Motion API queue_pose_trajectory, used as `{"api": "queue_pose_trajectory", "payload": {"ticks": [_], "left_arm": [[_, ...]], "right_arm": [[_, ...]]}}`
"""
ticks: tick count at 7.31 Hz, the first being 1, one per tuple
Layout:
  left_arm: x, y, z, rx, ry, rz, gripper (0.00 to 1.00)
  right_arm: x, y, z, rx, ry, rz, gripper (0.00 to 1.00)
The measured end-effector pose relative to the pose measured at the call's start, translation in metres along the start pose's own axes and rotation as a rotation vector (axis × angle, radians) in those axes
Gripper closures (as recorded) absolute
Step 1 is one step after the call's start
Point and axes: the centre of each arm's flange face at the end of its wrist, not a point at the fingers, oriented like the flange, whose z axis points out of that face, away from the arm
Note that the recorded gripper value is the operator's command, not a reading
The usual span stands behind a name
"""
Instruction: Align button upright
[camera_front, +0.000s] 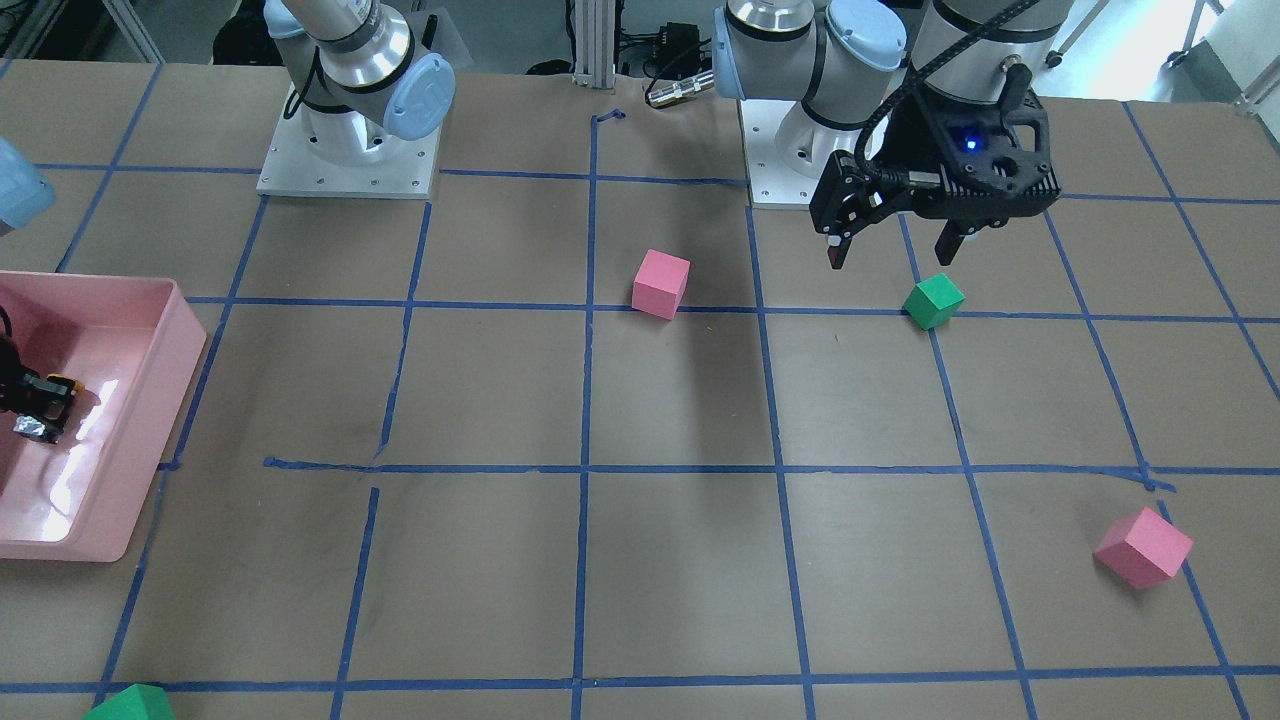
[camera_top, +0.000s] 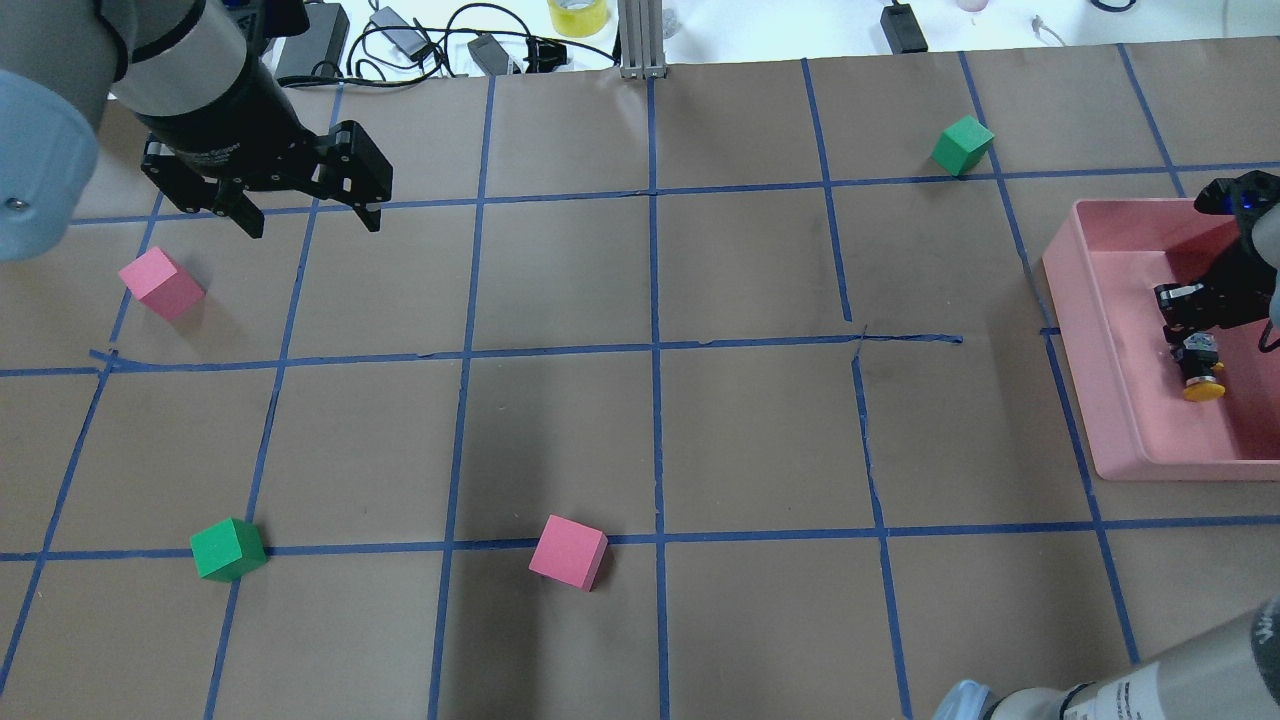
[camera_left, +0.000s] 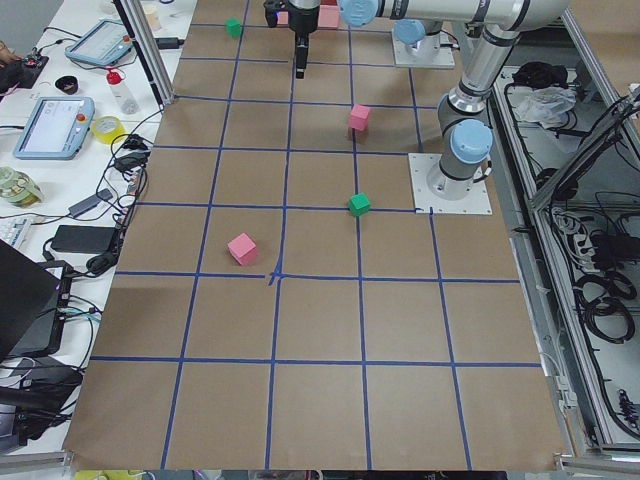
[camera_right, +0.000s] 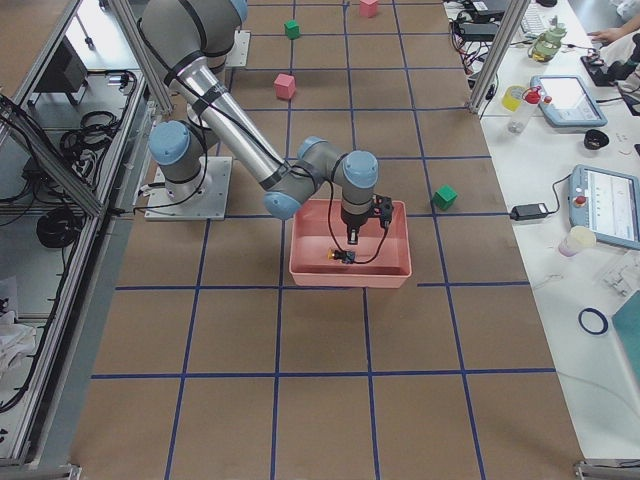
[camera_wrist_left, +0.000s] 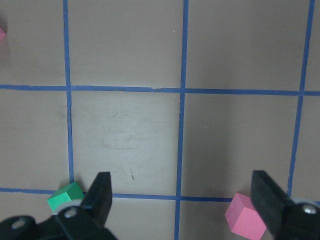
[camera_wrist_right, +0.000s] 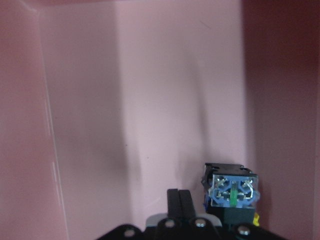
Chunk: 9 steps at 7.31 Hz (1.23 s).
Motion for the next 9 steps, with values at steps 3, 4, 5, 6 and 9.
{"api": "queue_pose_trajectory", "payload": {"ticks": [3, 4, 5, 6, 9], "left_arm": [[0.0009, 0.0015, 0.0006, -0.001, 0.000, 0.001, 0.00], [0.0009, 0.0018, 0.0006, -0.001, 0.000, 0.001, 0.00], [0.0008, 0.0019, 0.0005, -0.001, 0.000, 0.000, 0.00], [0.0005, 0.0018, 0.0004, -0.001, 0.000, 0.000, 0.00], [0.0003, 0.0017, 0.0002, -0.001, 0.000, -0.001, 0.00]], "right_arm": [[0.0000, 0.0005, 0.0005, 0.000, -0.001, 0.014, 0.31], [0.0004, -0.0003, -0.0005, 0.003, -0.001, 0.017, 0.31], [0.0000, -0.0007, -0.0003, 0.006, -0.006, 0.020, 0.31], [-0.0011, -0.0008, 0.0005, 0.009, -0.014, 0.021, 0.31], [-0.0066, -0.0022, 0.0038, 0.032, -0.062, 0.021, 0.31]]}}
